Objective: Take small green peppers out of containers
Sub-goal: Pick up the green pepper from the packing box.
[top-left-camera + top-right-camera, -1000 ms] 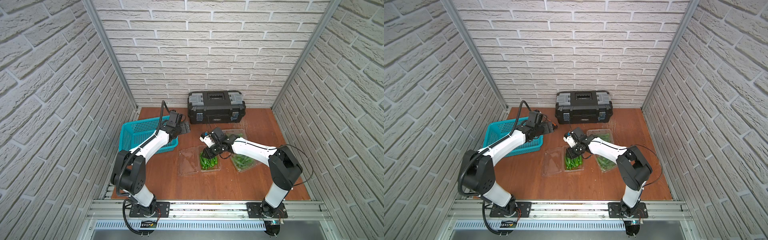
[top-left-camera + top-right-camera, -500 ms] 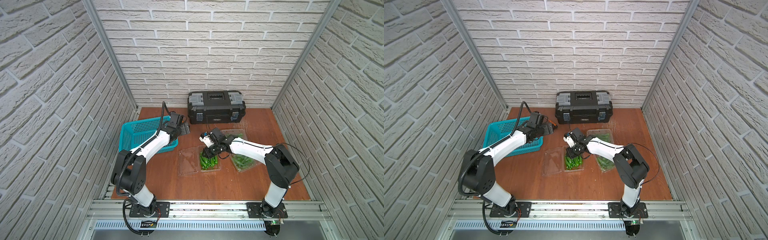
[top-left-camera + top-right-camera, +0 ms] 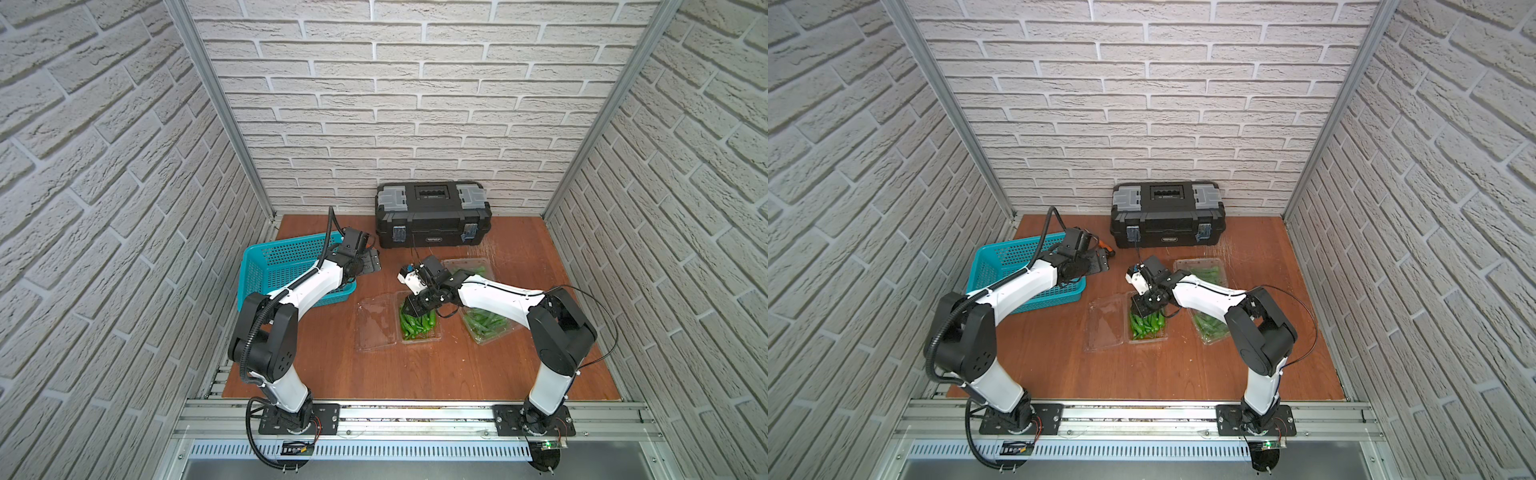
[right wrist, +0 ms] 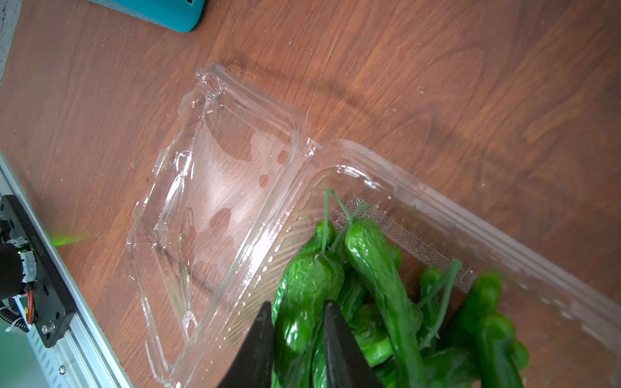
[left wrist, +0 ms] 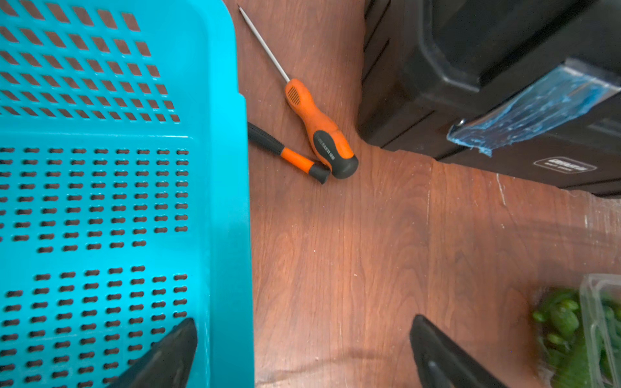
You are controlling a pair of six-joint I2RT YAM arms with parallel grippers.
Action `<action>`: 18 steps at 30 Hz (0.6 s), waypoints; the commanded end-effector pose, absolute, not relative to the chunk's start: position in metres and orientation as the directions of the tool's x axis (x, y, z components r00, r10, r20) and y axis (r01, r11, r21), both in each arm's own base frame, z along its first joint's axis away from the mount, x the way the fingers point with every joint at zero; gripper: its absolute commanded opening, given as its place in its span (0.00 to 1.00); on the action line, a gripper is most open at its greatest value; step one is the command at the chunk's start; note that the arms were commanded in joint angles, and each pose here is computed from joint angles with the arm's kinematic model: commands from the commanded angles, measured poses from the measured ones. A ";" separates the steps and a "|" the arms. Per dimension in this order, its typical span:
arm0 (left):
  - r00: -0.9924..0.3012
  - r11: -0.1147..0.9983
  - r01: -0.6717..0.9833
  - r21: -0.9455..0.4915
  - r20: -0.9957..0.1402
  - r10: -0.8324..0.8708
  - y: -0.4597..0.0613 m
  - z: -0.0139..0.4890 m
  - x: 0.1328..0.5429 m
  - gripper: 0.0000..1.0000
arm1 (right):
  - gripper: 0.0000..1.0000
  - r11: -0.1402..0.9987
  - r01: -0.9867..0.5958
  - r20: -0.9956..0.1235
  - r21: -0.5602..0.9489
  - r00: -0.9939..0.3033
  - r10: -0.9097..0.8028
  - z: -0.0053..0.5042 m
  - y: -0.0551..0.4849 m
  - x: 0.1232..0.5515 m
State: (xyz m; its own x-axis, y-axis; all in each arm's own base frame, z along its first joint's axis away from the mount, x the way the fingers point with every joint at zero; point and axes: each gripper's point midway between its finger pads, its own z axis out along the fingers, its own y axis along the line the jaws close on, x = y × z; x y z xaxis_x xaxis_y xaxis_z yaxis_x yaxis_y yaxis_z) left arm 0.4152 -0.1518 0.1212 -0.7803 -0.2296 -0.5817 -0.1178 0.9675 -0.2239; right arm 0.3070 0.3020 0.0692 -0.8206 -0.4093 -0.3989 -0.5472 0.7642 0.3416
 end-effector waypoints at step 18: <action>-0.804 0.933 0.118 -0.340 -0.584 -0.112 -0.234 0.129 0.442 0.98 | 0.04 0.799 -0.531 -0.518 0.284 -0.786 -0.338 0.102 0.288 0.317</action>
State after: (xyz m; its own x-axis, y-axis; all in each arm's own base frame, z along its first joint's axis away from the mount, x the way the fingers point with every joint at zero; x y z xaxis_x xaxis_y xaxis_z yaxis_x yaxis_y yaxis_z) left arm 0.4344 -0.2146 0.1159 -0.8214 -0.1327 -0.5546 0.0482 0.9529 -0.2993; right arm 0.3085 0.2906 0.0760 -0.8127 -0.3821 -0.4399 -0.5346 0.7894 0.3018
